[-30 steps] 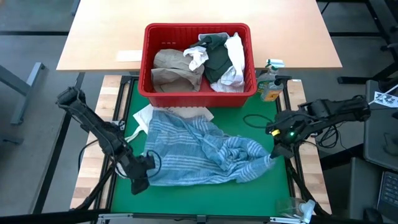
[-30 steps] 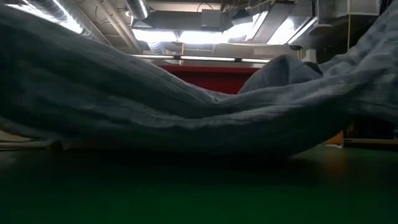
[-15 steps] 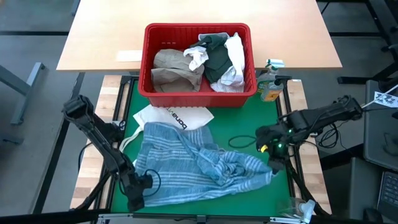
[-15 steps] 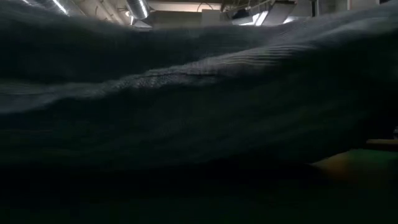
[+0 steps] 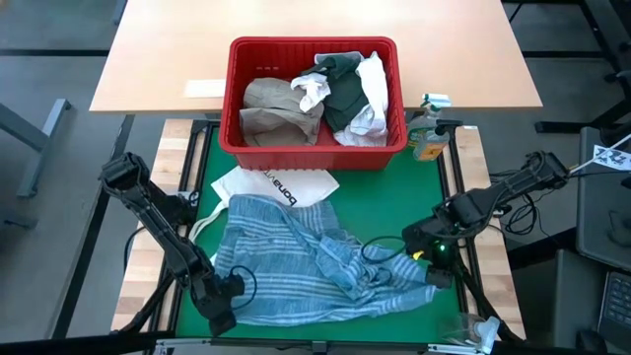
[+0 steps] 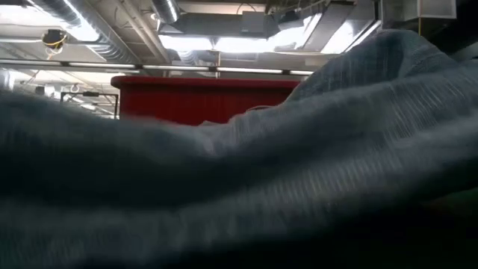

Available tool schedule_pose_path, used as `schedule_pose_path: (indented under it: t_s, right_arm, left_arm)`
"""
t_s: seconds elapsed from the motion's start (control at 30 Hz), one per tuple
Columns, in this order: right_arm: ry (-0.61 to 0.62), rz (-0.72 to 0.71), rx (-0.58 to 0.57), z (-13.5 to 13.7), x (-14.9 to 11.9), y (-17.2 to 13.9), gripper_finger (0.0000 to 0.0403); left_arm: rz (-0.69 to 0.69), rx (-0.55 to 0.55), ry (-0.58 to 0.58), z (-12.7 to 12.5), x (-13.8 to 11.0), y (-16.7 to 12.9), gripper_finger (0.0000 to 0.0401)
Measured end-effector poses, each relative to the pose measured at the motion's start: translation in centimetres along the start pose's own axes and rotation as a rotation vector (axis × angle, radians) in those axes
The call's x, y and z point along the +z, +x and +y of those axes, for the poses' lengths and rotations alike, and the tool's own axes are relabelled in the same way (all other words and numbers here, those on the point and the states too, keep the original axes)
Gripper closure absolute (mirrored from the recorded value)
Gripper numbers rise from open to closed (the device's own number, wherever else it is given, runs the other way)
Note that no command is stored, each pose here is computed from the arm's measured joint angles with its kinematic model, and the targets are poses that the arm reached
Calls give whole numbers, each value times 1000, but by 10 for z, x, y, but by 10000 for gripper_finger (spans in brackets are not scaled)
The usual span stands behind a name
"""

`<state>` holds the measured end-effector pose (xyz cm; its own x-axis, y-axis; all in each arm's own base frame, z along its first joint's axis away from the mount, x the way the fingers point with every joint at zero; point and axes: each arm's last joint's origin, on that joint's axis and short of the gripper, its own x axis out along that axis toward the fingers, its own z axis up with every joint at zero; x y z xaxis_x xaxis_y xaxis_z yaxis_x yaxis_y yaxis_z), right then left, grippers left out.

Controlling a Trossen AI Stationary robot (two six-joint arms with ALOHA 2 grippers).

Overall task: Fold Laundry from Bin
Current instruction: Fold the blue polo shirt

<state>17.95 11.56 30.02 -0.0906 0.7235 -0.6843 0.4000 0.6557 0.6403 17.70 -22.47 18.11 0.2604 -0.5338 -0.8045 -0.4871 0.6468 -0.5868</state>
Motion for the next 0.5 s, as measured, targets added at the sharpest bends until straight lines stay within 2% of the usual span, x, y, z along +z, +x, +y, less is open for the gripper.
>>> schedule_pose_path:
  t_s: [0.27,0.4,0.5]
  right_arm:
    - [-3,-63,-47,-1,1,1,283]
    - [-7,-66,-47,-1,1,1,270]
    - [-30,-122,-77,-1,3,0,270]
  left_arm:
    - [-19,1,7,0,0,0,307]
    - [-18,1,36,0,0,0,305]
    - [-19,2,34,0,0,0,305]
